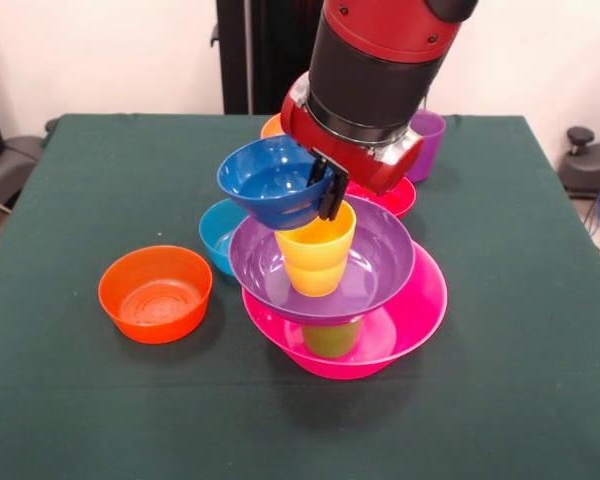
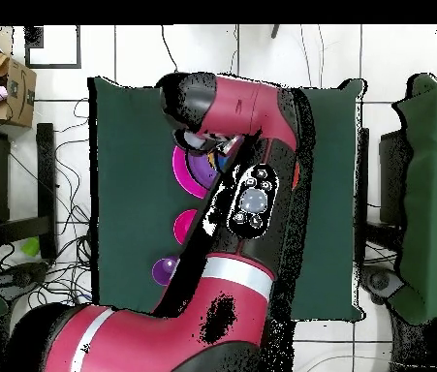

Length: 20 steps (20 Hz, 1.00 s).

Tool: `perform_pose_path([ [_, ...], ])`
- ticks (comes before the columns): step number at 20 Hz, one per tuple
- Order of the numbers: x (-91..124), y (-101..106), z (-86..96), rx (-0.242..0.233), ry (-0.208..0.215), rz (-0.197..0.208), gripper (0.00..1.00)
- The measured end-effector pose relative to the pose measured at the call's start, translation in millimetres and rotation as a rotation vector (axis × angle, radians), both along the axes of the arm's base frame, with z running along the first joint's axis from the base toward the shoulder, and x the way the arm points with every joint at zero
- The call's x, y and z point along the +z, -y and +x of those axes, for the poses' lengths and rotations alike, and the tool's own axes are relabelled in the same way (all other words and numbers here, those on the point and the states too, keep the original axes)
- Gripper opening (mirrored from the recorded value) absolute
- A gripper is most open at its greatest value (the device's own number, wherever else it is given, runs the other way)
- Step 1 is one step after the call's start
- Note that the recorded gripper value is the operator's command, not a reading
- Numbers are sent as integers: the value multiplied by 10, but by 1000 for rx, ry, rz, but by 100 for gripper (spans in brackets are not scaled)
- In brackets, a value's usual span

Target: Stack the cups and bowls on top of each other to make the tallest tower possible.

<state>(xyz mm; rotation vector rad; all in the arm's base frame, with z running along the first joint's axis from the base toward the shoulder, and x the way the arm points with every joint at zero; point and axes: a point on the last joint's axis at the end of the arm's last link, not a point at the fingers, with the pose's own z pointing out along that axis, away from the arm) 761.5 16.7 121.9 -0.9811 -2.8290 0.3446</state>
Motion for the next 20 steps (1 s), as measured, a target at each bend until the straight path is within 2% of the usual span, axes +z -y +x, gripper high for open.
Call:
perform_pose_path([
  [20,13,-48,6,7,3,0,0],
])
